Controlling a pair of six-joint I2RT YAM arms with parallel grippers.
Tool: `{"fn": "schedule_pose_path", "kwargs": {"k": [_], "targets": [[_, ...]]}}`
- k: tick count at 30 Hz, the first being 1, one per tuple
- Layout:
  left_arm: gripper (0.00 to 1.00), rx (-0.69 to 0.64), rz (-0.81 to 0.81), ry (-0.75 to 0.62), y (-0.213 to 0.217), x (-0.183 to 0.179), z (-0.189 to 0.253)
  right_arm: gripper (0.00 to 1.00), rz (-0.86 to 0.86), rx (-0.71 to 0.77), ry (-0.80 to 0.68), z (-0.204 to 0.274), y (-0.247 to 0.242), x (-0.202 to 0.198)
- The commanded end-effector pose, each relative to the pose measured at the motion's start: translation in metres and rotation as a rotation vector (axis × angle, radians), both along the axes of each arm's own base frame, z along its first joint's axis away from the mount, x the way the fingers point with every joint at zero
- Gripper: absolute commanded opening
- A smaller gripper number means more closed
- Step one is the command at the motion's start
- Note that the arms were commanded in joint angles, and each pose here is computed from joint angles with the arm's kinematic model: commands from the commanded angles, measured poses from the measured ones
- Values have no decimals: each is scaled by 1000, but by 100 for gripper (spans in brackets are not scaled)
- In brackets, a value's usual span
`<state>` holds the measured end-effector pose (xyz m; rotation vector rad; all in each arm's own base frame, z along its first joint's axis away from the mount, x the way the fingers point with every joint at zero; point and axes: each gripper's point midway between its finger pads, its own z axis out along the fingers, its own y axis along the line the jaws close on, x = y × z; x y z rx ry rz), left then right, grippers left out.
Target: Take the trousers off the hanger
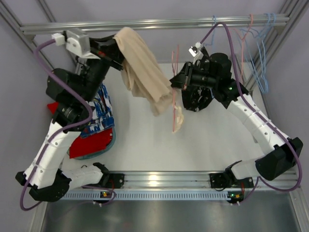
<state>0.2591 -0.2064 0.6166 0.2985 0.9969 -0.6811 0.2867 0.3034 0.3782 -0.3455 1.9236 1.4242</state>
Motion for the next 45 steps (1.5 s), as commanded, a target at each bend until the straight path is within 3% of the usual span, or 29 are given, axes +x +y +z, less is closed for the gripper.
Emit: {"fn": "schedule_pose_path", "kwargs": {"k": [1,6,10,15,21,30,35,40,45], "targets": [[0,-179,203,-124,68,-10,64,0,2,-56,-50,-16,-5,-6],[0,-226,373,-187,117,-20,85,0,11,-104,-25,-40,-7,-11],[0,-213,617,-191,170,-24,80,0,20,-105,-47,-36,-5,-15],[0,-177,906,-175,228,-32,50,0,59,-98,-113,-17,-2,-27],[0,-84,1089,-93,260,-28,-10,0,104,-94,-176,2,-2,-45],[0,-114,1331,30,321,-56,-91,0,121,-93,-223,20,-12,-61],[0,-129,1400,134,341,-60,-126,0,134,-84,-219,26,-13,-67],[0,37,1366,326,341,-26,-209,0,142,-91,-269,37,-23,-82],[0,197,1202,491,324,19,-291,0,157,-126,-342,47,-38,-101]]}}
